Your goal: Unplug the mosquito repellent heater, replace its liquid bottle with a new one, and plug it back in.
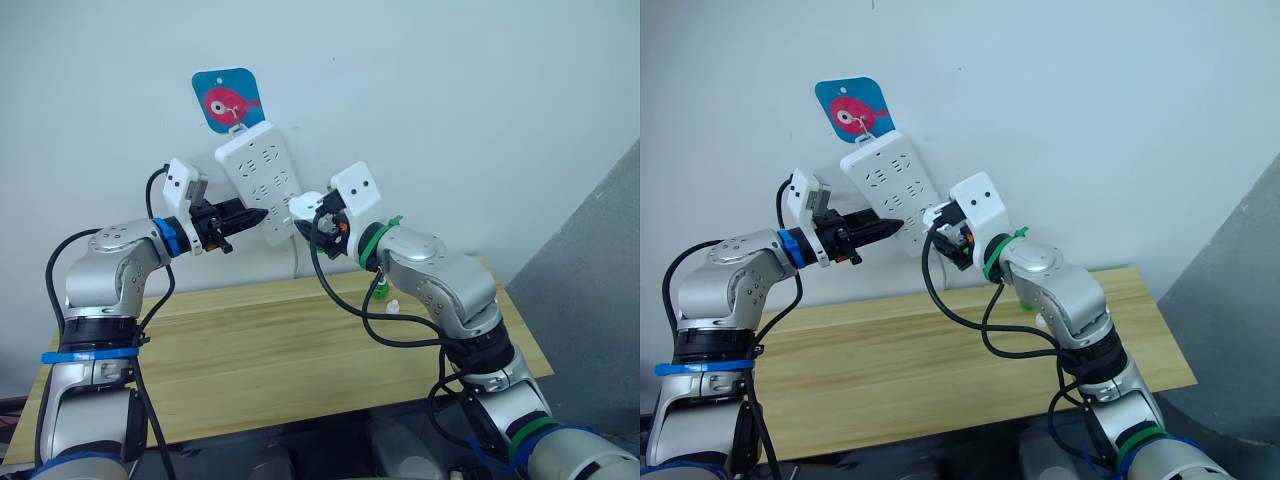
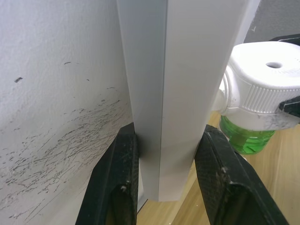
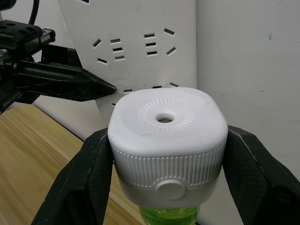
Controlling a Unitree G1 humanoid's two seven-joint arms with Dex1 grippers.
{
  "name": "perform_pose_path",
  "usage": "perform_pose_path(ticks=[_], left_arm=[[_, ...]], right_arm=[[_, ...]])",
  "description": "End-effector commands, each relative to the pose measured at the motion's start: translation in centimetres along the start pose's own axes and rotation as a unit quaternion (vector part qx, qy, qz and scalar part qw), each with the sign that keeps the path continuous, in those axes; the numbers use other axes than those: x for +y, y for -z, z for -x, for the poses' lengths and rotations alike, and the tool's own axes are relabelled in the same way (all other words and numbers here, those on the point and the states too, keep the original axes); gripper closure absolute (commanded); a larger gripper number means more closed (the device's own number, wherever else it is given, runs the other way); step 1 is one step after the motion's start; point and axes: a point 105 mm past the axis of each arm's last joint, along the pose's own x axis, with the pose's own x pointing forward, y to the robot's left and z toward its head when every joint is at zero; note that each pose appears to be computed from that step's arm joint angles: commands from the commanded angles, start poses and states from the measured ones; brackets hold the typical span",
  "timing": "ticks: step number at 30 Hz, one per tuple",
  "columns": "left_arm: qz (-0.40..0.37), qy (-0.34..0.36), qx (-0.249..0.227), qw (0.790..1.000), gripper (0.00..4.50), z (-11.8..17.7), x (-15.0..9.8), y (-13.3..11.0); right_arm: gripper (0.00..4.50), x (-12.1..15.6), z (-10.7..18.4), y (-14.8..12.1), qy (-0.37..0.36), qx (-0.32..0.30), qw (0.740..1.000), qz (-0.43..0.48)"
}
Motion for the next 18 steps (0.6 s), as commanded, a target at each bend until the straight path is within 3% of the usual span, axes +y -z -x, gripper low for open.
perform_pose_path(ticks=[1, 18], left_arm=[[-0.022, 0.007, -0.029, 0.999, 3.21, 0.2, -0.4, -1.9], [-0.012, 0.017, -0.029, 0.999, 3.21, 0.1, -0.9, -1.6]], right_arm=[[1.57, 0.4, -0.1, -1.9, -0.004, -0.032, 0.999, 0.022], [1.57, 2.0, -1.6, -2.8, -0.018, -0.05, 0.999, 0.006]])
